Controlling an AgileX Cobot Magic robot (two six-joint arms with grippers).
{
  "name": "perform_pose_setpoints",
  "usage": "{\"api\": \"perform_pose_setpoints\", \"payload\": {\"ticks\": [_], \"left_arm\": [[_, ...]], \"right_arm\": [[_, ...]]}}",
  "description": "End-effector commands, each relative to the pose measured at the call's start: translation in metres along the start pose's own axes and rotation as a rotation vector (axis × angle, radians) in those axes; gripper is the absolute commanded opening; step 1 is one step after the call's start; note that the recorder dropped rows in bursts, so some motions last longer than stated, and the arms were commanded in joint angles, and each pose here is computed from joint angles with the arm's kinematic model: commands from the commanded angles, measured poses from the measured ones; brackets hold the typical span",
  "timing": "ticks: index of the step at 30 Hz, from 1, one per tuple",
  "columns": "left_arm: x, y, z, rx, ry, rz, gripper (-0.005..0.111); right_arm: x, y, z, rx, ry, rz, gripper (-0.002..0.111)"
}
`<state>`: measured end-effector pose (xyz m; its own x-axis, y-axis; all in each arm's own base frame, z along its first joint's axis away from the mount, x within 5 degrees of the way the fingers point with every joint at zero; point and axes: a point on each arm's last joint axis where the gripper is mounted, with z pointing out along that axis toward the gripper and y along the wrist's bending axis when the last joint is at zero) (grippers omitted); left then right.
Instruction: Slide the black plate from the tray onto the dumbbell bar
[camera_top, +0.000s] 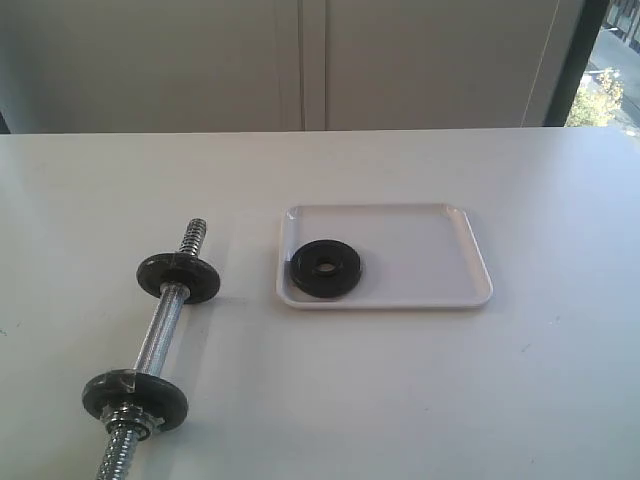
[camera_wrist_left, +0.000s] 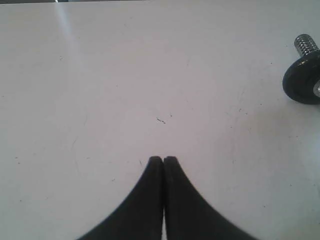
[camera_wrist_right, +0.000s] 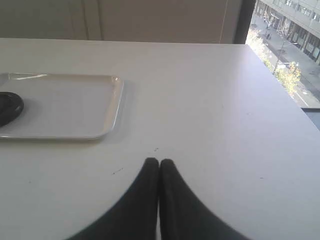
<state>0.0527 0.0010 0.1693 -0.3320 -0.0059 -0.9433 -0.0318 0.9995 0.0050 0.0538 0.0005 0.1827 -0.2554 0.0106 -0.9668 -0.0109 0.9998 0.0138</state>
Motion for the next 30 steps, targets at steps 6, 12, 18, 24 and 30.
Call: {"api": "perform_pose_setpoints", "payload": {"ticks": [6, 12, 18, 24, 30], "left_arm": [[0.0003, -0.0001, 0.0001, 0.001, -0.007, -0.011, 0.000], [0.0003, -0.0001, 0.0001, 0.001, -0.007, -0.011, 0.000], [0.0003, -0.0001, 0.0001, 0.001, -0.007, -0.011, 0.000], [0.0003, -0.0001, 0.0001, 0.001, -0.007, -0.011, 0.000], [-0.0003, -0.0001, 0.0001, 0.000, -0.015, 0.109, 0.000]], "right_arm": [[-0.0002, -0.0003, -0.0002, 0.006, -0.010, -0.001, 0.000], [-0.0002, -0.0002, -0.0002, 0.003, -0.010, -0.001, 0.000], [-0.0002, -0.0002, -0.0002, 0.003, -0.010, -0.001, 0.000], [-0.0002, 0.0005, -0.0002, -0.009, -0.010, -0.004, 0.000], [-0.0001, 0.0038, -0.0003, -0.069, -0.009, -0.020, 0.000]]}}
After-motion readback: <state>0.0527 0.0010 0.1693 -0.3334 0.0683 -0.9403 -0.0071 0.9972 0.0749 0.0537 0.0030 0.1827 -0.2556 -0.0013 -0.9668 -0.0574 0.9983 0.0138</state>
